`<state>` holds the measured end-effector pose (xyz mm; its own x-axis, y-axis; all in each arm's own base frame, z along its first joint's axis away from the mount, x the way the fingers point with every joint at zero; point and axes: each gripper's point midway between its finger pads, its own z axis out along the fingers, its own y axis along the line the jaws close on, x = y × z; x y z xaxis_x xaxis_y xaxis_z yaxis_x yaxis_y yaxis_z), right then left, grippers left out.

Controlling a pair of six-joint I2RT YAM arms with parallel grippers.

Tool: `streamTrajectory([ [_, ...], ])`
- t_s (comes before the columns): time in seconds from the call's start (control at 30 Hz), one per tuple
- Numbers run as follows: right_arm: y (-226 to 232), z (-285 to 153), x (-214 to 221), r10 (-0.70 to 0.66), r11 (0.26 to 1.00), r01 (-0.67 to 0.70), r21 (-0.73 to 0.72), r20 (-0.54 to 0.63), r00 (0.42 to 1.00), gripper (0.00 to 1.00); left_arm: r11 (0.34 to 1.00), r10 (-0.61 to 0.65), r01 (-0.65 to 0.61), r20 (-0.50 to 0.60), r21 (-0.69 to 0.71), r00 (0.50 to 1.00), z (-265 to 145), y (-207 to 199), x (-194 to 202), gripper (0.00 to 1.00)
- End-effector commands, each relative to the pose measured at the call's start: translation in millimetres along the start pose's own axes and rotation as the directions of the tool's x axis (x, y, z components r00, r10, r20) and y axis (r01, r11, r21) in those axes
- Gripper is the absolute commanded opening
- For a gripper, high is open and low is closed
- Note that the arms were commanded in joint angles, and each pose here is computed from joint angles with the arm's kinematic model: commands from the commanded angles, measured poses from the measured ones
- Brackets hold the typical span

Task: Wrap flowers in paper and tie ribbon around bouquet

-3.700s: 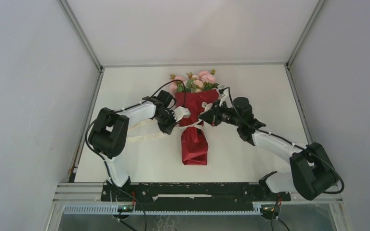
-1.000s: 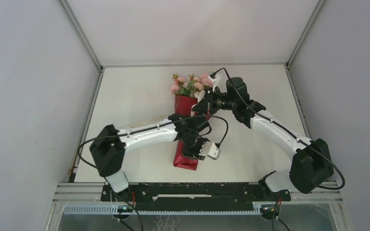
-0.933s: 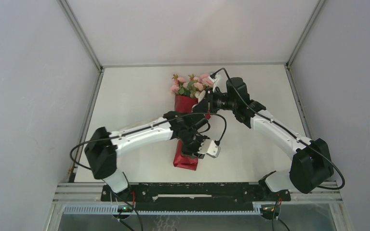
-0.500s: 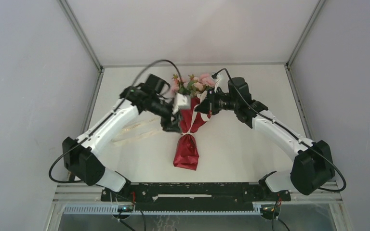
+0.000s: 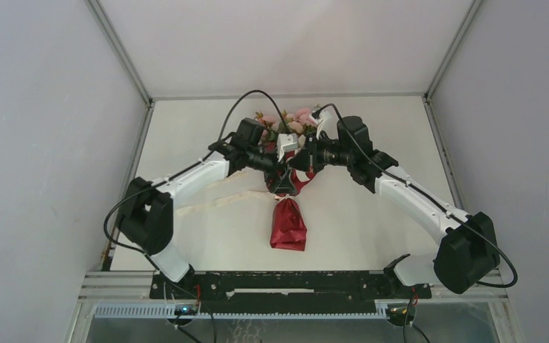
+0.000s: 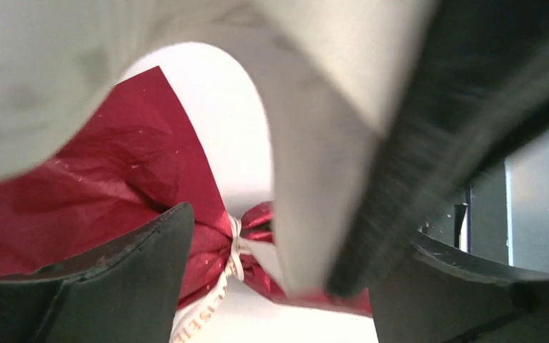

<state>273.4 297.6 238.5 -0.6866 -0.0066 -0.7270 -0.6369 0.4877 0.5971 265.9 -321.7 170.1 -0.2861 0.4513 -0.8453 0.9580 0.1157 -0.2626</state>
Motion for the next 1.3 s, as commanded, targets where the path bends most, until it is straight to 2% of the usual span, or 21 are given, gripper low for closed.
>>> streamTrajectory([
  [0.0,23,-11,-22,-0.073,0.996,0.076,-0.039,0.06,0.996,0.0,1.0,0.015,-0.016,0.038,0.023,0.999,18,6,-14,0.8],
  [0.03,24,-12,-21,-0.076,0.996,0.078,-0.037,0.057,0.995,0.0,0.999,0.009,-0.01,0.031,0.034,0.999,21,6,-10,0.72],
  [0.1,23,-15,-19,-0.083,0.996,0.085,-0.028,0.053,0.995,0.04,0.999,-0.002,0.001,0.016,0.052,1.0,25,6,-1,0.41],
  [0.17,21,-20,-17,-0.086,0.996,0.087,-0.009,0.058,0.995,0.12,0.997,-0.012,0.011,0.007,0.07,1.0,26,3,5,0.16],
  [0.2,16,-22,-13,-0.081,0.997,0.081,0.013,0.052,0.995,0.16,0.997,-0.011,0.01,0.005,0.079,1.0,26,1,6,0.05],
  [0.23,9,-26,-11,-0.073,0.996,0.07,0.05,0.052,0.996,0.19,0.997,-0.011,0.01,0.001,0.081,1.0,25,0,8,0.01],
  [0.3,-17,-39,-7,-0.036,0.985,0.024,0.169,0.07,0.997,0.23,0.997,-0.013,0.014,-0.009,0.077,1.0,24,-1,16,0.0],
  [0.4,-64,-74,-9,0.052,0.936,-0.106,0.336,0.167,0.985,0.19,0.998,-0.016,0.017,-0.03,0.057,0.999,24,0,26,0.0],
  [0.5,-89,-114,-16,0.119,0.904,-0.221,0.365,0.282,0.952,0.1,0.999,-0.013,0.014,-0.049,0.029,0.999,24,5,34,0.0],
  [0.57,-88,-137,-24,0.082,0.909,-0.21,0.359,0.34,0.937,0.0,1.0,-0.005,0.005,-0.06,0.003,0.998,23,9,36,0.0],
  [0.7,-76,-157,-32,-0.005,0.921,-0.139,0.365,0.367,0.93,0.0,0.999,0.019,-0.021,-0.072,-0.033,0.997,18,13,34,0.0],
  [0.77,-87,-169,-31,-0.006,0.886,-0.168,0.433,0.372,0.928,0.09,0.999,0.025,-0.028,-0.07,-0.042,0.997,15,13,30,0.0],
  [0.83,-112,-183,-22,0.05,0.81,-0.259,0.526,0.378,0.924,0.41,0.999,0.021,-0.024,-0.063,-0.042,0.998,12,10,25,0.0],
  [0.9,-138,-195,-7,0.146,0.737,-0.355,0.576,0.377,0.915,0.64,0.999,0.017,-0.019,-0.054,-0.038,0.998,11,7,23,0.0],
  [0.93,-146,-198,1,0.193,0.698,-0.396,0.596,0.377,0.906,0.9,0.999,0.011,-0.013,-0.051,-0.037,0.999,10,6,23,0.0],
  [0.97,-146,-198,5,0.201,0.686,-0.401,0.607,0.371,0.906,0.99,0.999,0.002,-0.004,-0.05,-0.038,0.999,10,5,23,0.0],
  [1.0,-140,-195,5,0.174,0.691,-0.377,0.617,0.363,0.915,1.0,0.999,-0.007,0.005,-0.049,-0.036,0.999,11,5,23,0.0],
  [1.07,-108,-174,-4,0.052,0.769,-0.264,0.582,0.355,0.933,1.0,0.999,-0.016,0.015,-0.049,-0.031,0.999,11,4,24,0.0],
  [1.17,-35,-131,1,-0.042,0.972,-0.038,0.23,0.333,0.942,0.99,0.999,-0.013,0.011,-0.049,-0.042,0.999,11,7,23,0.0],
  [1.23,2,-112,21,-0.101,0.995,0.1,0.02,0.281,0.954,0.96,0.999,-0.011,0.009,-0.051,-0.054,0.999,11,9,21,0.0],
  [1.27,8,-104,26,-0.128,0.99,0.137,-0.013,0.277,0.952,0.95,0.999,-0.011,0.009,-0.05,-0.054,0.999,10,9,20,0.0],
])
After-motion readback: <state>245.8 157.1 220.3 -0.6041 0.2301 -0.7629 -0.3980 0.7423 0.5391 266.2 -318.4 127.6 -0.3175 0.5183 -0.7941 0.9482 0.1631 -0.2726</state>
